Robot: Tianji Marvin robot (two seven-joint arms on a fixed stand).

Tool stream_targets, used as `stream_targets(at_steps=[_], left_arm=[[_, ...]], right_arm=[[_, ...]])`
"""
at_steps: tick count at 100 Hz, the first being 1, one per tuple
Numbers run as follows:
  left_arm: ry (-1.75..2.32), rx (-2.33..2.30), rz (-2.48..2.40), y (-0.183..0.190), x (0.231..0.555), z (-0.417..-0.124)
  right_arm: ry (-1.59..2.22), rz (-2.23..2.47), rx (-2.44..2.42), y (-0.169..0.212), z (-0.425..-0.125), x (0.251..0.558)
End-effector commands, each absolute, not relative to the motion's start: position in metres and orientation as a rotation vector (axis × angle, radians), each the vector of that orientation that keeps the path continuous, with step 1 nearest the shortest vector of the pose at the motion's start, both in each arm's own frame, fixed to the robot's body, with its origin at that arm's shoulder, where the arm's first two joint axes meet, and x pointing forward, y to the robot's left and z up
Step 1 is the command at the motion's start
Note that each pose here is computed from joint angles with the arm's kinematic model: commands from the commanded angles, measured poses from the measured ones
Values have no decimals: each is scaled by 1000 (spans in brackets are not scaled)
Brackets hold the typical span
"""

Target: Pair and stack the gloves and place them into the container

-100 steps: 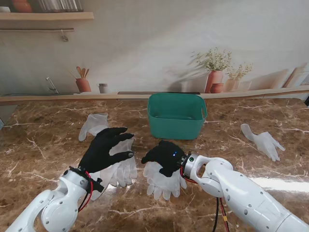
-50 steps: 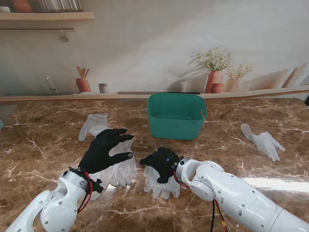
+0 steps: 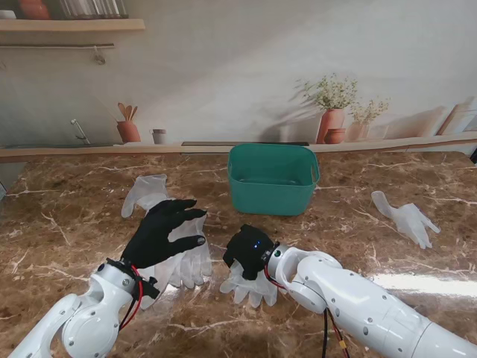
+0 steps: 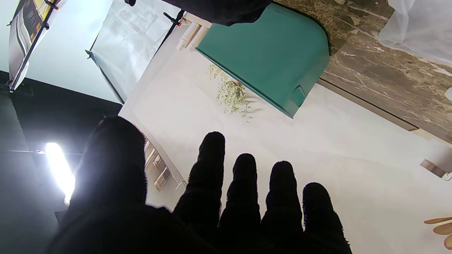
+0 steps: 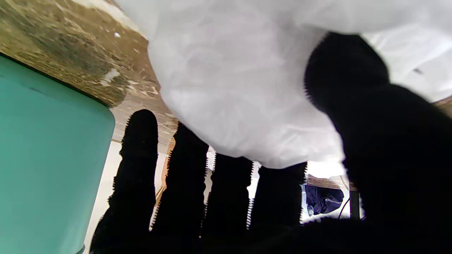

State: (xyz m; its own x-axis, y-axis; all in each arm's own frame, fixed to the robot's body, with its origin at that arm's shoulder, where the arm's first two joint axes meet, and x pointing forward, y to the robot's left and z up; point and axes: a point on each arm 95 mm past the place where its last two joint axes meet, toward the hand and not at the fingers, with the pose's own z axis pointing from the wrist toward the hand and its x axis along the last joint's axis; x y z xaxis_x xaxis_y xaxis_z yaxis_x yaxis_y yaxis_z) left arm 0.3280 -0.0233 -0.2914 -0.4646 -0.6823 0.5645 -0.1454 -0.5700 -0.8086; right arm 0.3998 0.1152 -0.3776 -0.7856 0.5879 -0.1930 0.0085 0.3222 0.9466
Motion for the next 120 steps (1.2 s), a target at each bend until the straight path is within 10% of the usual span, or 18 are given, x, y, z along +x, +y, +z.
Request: stream_targets(at_steps=[1,120], left_arm=[[1212,-1378,-2092,-23,327,-293],[1228,-1386,-2128,-33,332,-297]], right_arm=[[2084,1479,529,109,-385,397],[1615,1633,586,17,-411,342]])
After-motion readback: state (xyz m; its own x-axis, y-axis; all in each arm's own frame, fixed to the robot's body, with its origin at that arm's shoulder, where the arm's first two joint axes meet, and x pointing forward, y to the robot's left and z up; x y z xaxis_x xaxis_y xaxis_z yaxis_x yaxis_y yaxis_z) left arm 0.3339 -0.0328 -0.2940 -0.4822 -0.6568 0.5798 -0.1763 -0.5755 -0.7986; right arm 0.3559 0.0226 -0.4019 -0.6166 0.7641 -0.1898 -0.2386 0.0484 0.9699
